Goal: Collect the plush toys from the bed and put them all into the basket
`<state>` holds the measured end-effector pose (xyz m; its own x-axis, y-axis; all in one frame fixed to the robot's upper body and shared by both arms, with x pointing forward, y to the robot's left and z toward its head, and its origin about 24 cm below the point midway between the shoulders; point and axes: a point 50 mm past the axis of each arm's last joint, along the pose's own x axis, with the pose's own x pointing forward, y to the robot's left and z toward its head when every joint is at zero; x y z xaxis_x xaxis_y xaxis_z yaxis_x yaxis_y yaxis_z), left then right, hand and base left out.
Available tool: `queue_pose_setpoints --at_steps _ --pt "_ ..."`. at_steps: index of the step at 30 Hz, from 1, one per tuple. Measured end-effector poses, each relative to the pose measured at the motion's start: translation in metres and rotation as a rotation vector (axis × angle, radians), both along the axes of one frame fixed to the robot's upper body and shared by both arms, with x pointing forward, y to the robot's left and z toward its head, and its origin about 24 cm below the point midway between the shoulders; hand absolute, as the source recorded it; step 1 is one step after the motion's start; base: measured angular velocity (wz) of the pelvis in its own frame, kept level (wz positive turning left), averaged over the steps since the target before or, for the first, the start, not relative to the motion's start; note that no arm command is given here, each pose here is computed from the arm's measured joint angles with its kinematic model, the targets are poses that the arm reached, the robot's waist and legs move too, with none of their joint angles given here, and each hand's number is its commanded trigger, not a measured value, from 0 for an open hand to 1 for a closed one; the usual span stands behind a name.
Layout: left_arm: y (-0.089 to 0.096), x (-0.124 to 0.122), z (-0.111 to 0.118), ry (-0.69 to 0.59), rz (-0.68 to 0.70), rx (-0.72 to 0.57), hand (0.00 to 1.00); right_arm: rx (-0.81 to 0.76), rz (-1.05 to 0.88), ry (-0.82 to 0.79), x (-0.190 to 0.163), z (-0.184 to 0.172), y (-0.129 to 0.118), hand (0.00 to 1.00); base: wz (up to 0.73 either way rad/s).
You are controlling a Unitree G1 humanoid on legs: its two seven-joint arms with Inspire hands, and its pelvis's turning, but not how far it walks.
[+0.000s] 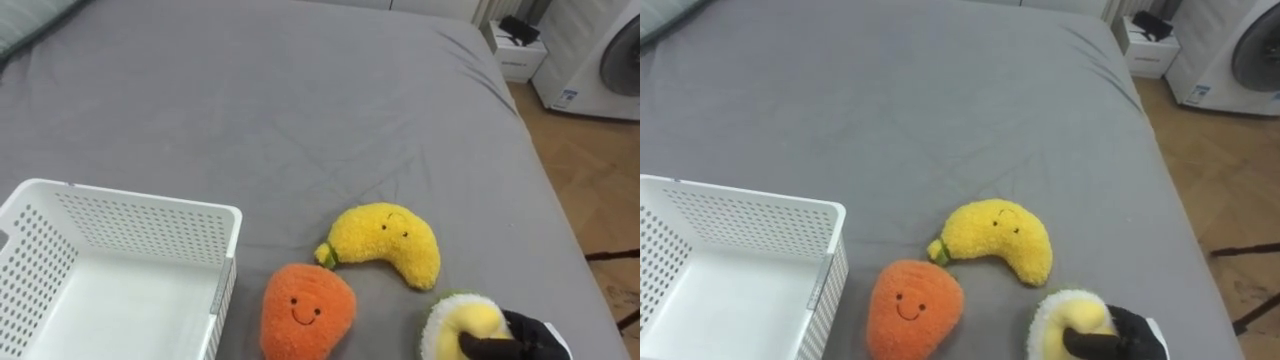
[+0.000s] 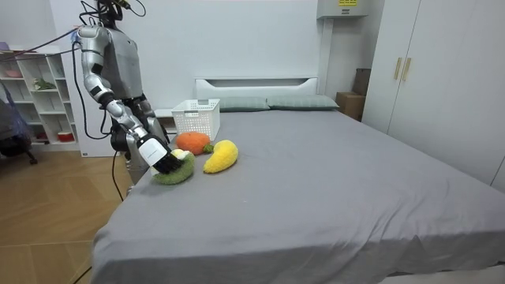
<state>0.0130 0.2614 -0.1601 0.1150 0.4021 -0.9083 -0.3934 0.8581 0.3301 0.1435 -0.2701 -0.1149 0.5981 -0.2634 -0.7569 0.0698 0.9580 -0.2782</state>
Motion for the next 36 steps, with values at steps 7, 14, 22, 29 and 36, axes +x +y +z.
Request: queue_pose_setpoints --at_steps 7,14,22,29,36 --pt "0.000 0.004 0.000 -0.008 -0.002 -0.001 0.00 0.055 0.066 0.038 -0.001 -0.005 0.011 1.00 0.00" --pt "0.000 0.006 0.000 -0.014 -0.003 -0.001 0.00 0.076 0.081 0.059 -0.002 -0.007 0.013 1.00 0.01" --pt "-0.001 0.004 0.000 -0.012 0.000 -0.002 0.00 0.076 0.094 0.064 -0.002 -0.008 0.015 1.00 0.00" --pt "-0.002 0.008 0.000 -0.032 -0.011 -0.023 0.00 0.048 0.141 -0.010 0.011 0.005 0.017 1.00 0.00" --pt "0.000 0.014 0.002 -0.063 -0.024 -0.016 0.00 0.039 0.238 -0.197 0.043 0.037 0.034 1.00 0.00"
